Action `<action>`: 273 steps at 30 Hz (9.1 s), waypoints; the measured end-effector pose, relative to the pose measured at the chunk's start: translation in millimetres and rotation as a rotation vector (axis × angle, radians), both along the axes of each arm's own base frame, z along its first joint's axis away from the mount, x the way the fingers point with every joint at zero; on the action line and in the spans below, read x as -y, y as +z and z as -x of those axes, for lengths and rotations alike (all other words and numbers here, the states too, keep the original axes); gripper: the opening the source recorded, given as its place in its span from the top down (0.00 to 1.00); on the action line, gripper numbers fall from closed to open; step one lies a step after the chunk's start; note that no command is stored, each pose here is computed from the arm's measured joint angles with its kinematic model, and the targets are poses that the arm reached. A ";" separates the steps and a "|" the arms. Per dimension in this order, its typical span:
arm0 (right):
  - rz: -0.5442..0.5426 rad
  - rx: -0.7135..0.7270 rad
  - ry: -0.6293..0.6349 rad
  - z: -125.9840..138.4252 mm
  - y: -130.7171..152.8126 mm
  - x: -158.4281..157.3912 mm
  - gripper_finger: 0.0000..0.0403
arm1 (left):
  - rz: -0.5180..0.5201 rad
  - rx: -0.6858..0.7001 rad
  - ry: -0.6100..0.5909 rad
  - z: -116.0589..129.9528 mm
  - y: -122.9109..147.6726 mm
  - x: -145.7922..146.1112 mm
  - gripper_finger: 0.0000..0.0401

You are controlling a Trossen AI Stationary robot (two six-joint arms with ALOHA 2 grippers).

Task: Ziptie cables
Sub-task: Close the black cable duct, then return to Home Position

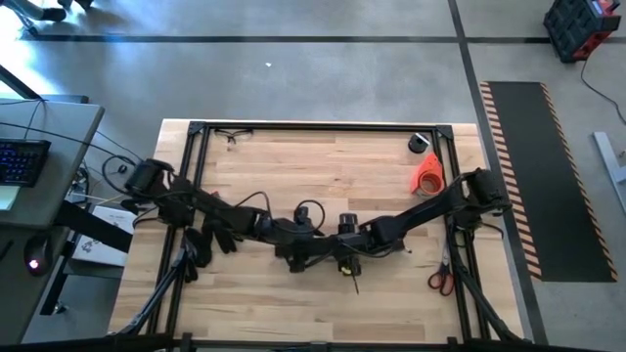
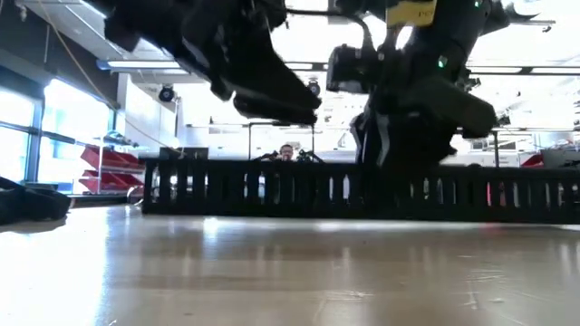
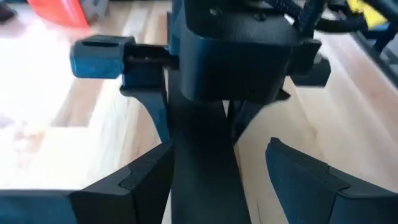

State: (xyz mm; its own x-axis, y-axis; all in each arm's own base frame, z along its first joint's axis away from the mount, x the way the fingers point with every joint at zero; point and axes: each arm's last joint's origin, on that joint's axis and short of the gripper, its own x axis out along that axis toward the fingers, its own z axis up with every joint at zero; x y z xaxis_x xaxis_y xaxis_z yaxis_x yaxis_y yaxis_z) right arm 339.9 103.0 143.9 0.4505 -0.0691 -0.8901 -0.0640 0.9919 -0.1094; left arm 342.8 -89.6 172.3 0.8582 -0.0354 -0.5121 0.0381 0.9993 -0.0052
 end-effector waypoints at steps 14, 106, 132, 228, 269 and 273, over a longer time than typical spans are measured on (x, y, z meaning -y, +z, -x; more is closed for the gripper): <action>-0.011 0.093 -0.011 11.6 3.0 1.0 0.40 | 0.017 0.001 0.021 2.8 -2.2 12.8 0.43; 0.136 0.579 -0.328 40.3 37.9 150.3 0.93 | 0.256 -0.262 0.335 33.5 -13.5 18.7 1.00; -0.010 -0.153 -0.461 123.9 26.1 131.9 0.99 | -0.058 -0.458 0.561 52.2 -41.8 -24.9 1.00; -0.104 0.623 -0.351 206.8 76.8 101.4 0.99 | 0.294 0.231 0.484 160.5 55.4 -119.1 1.00; -0.337 1.164 0.001 243.0 29.3 105.0 1.00 | 0.271 0.548 0.438 263.5 12.0 -132.6 1.00; -0.339 1.172 0.017 243.4 30.2 104.6 1.00 | 0.255 0.622 0.375 256.4 -0.5 -133.3 1.00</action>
State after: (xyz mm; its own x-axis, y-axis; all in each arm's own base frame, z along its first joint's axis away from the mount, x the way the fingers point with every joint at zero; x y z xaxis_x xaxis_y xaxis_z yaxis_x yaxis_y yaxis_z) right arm 96.5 -1.6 174.1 0.9912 0.1020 0.0844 -0.1142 0.9813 0.1548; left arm 86.4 43.7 171.8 0.9634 0.2625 0.0539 -0.2316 0.9167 -0.3258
